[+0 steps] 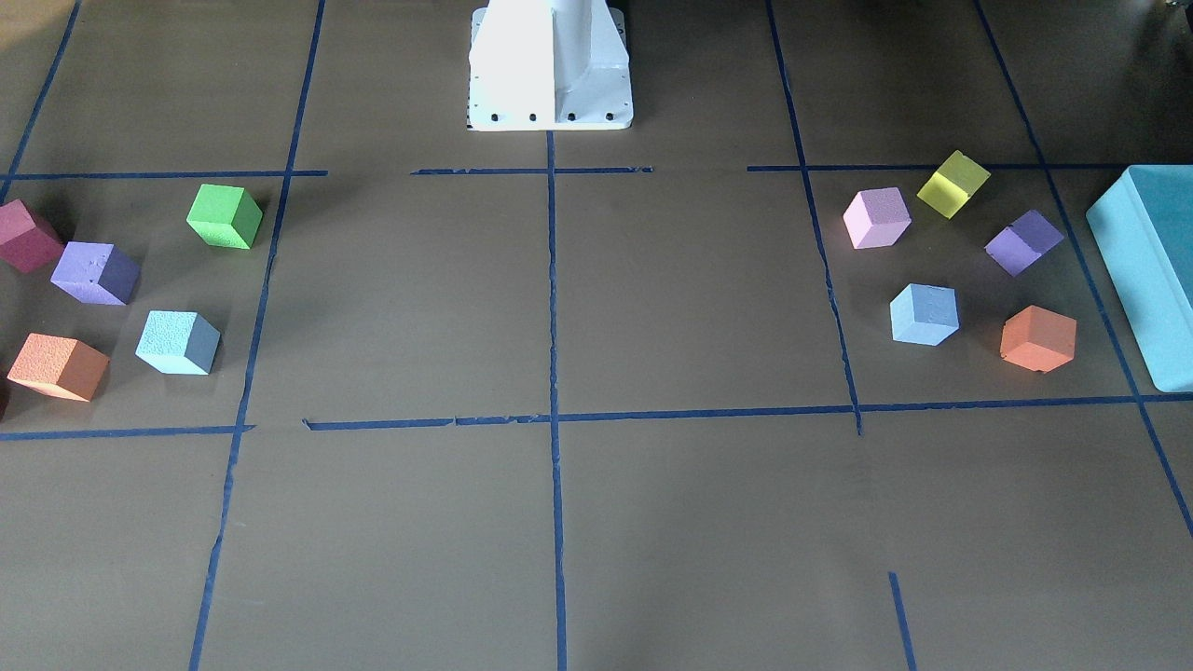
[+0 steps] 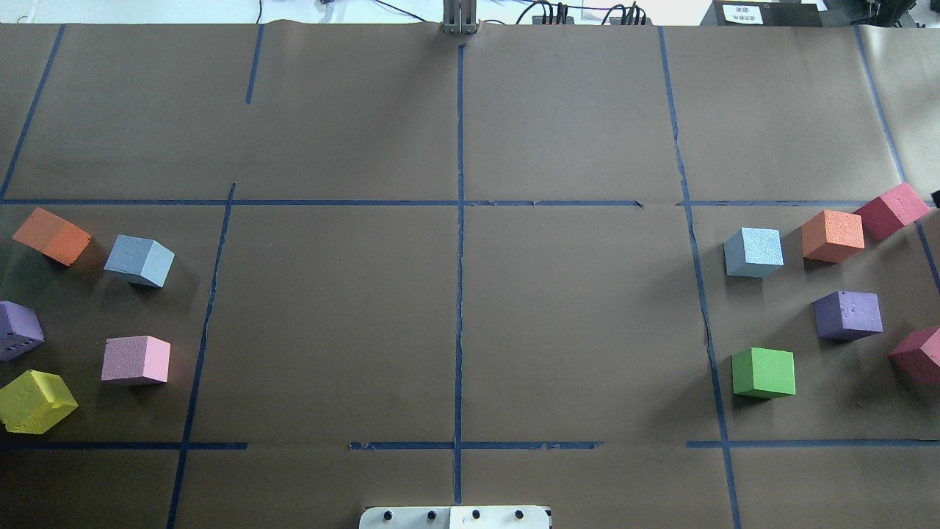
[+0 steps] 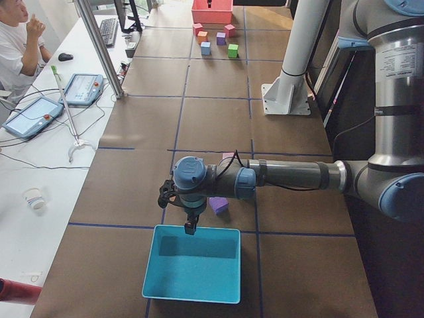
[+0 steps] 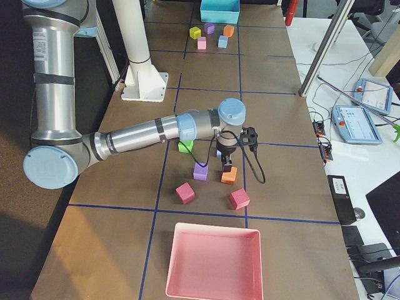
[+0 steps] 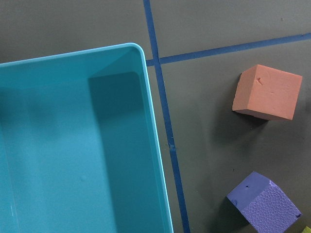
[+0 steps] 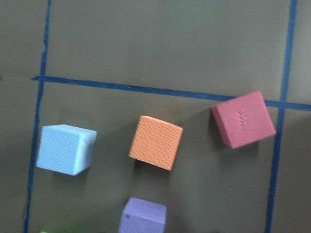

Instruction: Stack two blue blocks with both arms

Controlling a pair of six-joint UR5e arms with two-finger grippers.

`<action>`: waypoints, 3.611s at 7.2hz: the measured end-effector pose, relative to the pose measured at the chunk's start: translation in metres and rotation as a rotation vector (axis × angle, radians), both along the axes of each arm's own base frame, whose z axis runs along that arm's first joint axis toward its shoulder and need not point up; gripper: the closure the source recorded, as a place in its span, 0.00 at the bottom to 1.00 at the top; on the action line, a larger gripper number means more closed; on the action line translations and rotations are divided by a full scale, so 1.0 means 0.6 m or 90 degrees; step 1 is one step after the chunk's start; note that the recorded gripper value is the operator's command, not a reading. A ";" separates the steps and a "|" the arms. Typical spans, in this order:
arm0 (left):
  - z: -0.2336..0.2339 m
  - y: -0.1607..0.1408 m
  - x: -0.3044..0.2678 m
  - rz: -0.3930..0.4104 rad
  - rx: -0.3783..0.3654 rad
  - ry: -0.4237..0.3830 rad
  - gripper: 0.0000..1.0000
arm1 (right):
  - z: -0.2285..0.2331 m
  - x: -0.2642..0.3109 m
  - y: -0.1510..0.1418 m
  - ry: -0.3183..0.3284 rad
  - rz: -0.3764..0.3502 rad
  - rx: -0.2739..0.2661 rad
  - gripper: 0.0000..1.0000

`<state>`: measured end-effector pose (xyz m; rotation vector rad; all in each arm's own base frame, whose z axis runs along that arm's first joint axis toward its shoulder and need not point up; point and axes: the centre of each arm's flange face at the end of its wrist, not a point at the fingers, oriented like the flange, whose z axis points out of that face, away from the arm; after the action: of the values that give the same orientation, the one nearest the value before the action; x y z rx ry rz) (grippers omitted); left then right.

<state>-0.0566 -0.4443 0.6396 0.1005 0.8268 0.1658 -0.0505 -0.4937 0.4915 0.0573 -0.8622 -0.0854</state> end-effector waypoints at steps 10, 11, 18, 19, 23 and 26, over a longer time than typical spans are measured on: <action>-0.013 -0.006 0.002 0.001 0.011 0.006 0.00 | 0.015 -0.369 0.019 0.083 0.039 -0.013 0.00; -0.013 -0.006 0.002 0.001 0.011 0.005 0.00 | 0.020 -0.378 0.021 0.085 0.033 -0.016 0.00; -0.008 -0.003 0.002 0.001 0.006 0.005 0.00 | 0.041 -0.448 0.003 0.101 0.005 -0.024 0.96; -0.008 -0.003 0.002 0.001 0.006 0.005 0.00 | 0.002 -0.463 -0.012 0.085 0.005 -0.010 0.96; -0.004 -0.001 0.002 0.001 0.003 0.005 0.00 | -0.286 -0.668 -0.047 0.018 0.014 -0.013 0.98; 0.003 0.000 0.002 0.001 -0.002 0.005 0.00 | -0.464 -0.888 -0.037 0.020 0.077 -0.060 0.95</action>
<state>-0.0554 -0.4444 0.6415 0.0968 0.8346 0.1657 -0.5832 -0.5161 0.2129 0.0200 -0.8286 0.0666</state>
